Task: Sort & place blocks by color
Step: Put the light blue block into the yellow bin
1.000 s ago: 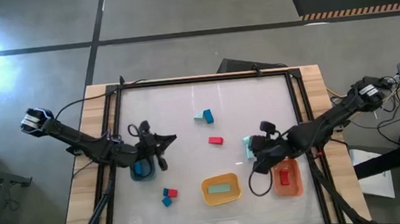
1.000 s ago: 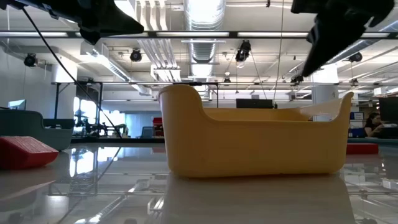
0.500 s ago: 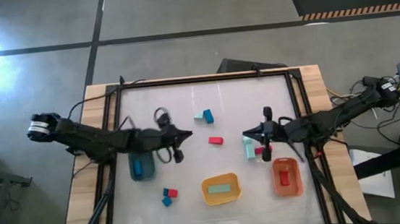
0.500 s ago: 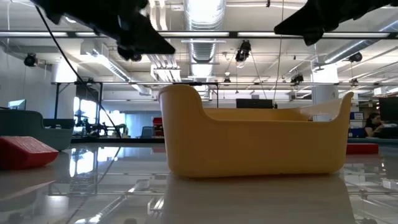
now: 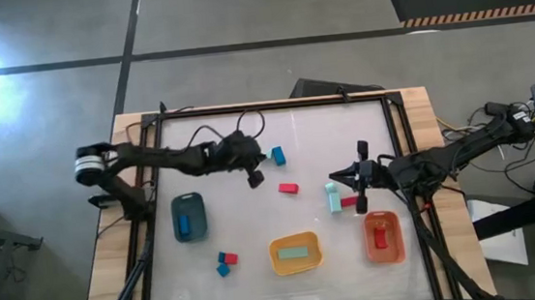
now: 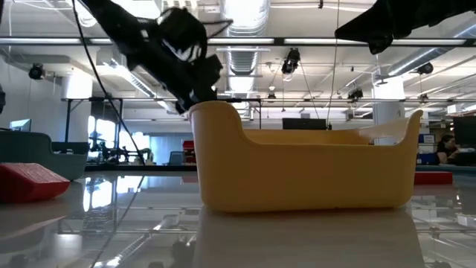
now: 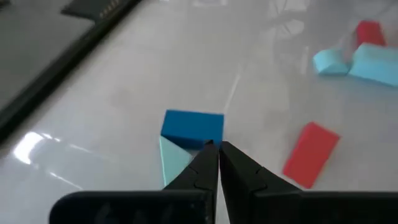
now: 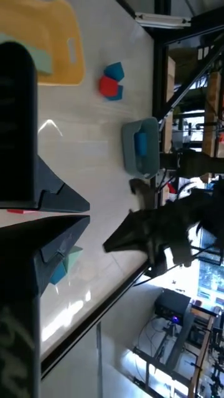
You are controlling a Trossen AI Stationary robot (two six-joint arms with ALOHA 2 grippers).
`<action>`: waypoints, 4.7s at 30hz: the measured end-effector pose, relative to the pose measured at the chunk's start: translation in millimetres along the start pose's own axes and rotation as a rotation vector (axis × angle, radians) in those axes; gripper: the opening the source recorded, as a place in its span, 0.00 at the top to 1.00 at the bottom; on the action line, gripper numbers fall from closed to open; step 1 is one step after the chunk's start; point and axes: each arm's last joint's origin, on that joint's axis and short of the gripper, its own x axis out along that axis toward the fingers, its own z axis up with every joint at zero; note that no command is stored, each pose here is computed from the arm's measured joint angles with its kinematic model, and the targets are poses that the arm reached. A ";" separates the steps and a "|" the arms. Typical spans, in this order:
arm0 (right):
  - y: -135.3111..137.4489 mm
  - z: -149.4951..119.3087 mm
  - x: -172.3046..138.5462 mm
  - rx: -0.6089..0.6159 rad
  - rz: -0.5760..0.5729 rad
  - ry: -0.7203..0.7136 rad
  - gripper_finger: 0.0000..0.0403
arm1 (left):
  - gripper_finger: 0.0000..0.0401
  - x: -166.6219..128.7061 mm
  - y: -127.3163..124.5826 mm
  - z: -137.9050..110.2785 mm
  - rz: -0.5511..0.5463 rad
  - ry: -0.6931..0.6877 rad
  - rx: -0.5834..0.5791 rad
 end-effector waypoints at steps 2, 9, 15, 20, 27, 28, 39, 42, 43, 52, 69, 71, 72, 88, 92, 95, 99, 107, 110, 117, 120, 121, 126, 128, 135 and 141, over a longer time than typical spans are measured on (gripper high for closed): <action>0.4 -0.6 0.9 -0.004 0.000 0.004 0.98 | 0.99 12.0 6.7 -2.9 -0.035 0.029 -0.013; 2.0 -3.0 3.7 0.005 0.001 0.021 0.98 | 0.76 36.1 17.8 -12.8 -0.033 0.093 0.024; 2.5 -3.8 4.8 0.003 0.000 0.027 0.98 | 0.49 46.0 19.6 -21.6 0.045 0.097 0.030; 3.0 -4.6 5.8 0.005 -0.001 0.032 0.98 | 0.38 57.0 20.3 -28.2 0.077 0.077 0.042; 3.0 -4.9 5.9 0.041 -0.002 0.035 0.98 | 0.37 67.0 21.5 -35.3 0.128 0.078 0.046; 3.1 -5.0 6.0 0.040 -0.002 0.035 0.98 | 0.37 67.2 21.4 -35.7 0.128 0.078 0.046; 3.6 -5.9 7.1 0.091 -0.004 0.040 0.98 | 0.69 68.3 21.2 -42.0 0.128 0.110 0.050; 5.0 -8.4 9.9 0.111 -0.006 0.056 0.98 | 0.83 68.1 20.5 -42.0 0.127 0.111 0.046; 5.7 -9.5 11.3 0.118 -0.007 0.063 0.98 | 0.87 67.9 20.1 -42.5 0.126 0.116 0.040; 13.0 -11.3 25.7 0.080 -0.004 0.034 0.98 | 0.99 43.3 -1.9 -31.3 0.132 0.121 0.079; 24.3 -8.5 47.7 -0.101 -0.007 -0.092 0.98 | 0.99 -67.5 -69.8 11.5 -0.062 -0.389 0.074; 26.6 -8.4 52.1 -0.128 -0.011 -0.119 0.98 | 0.99 -76.0 -75.1 8.7 -0.096 -0.442 0.063; 27.6 -9.1 54.2 -0.147 -0.013 -0.125 0.98 | 0.99 -78.9 -78.1 8.0 -0.113 -0.468 0.056; 35.4 -7.7 69.6 -0.285 -0.043 -0.210 0.97 | 0.99 -87.0 -93.4 -11.1 -0.264 -0.553 -0.149; 37.0 -1.6 71.2 -0.347 -0.050 -0.219 0.91 | 0.99 -87.5 -93.2 -10.5 -0.280 -0.555 -0.204; 37.9 3.6 72.9 -0.396 -0.055 -0.218 0.82 | 0.99 -88.2 -93.3 -9.4 -0.298 -0.561 -0.252; 38.9 10.1 74.7 -0.470 -0.062 -0.211 0.66 | 0.99 -88.1 -93.3 -9.6 -0.319 -0.550 -0.322; 39.5 24.7 75.9 -0.344 -0.059 -0.250 0.42 | 0.99 -79.2 -100.5 -18.9 -0.292 -0.521 -0.127; 39.8 28.8 76.1 -0.221 -0.034 -0.267 0.37 | 0.99 -73.9 -103.4 -20.4 -0.271 -0.519 -0.036; 42.7 22.9 82.1 -0.125 0.028 -0.251 0.27 | 0.99 -60.3 -113.8 -14.3 -0.273 -0.576 0.082; 43.4 17.2 87.4 -0.111 0.027 -0.225 0.25 | 0.99 -54.5 -118.7 -9.5 -0.271 -0.587 0.096; 43.2 15.6 89.1 -0.108 0.025 -0.217 0.24 | 0.99 -52.3 -120.1 -8.8 -0.269 -0.586 0.106; 40.2 11.6 94.5 -0.101 -0.005 -0.200 0.24 | 0.99 -45.0 -126.9 -3.2 -0.288 -0.589 0.125; 40.2 11.1 94.7 -0.110 -0.007 -0.195 0.24 | 0.99 -43.9 -128.3 -1.5 -0.294 -0.592 0.125; 40.7 10.7 94.9 -0.121 0.001 -0.195 0.34 | 0.99 -43.8 -128.4 -1.1 -0.295 -0.592 0.124; 41.0 10.2 95.2 -0.111 0.008 -0.192 0.55 | 0.99 -43.8 -128.1 -0.9 -0.293 -0.592 0.121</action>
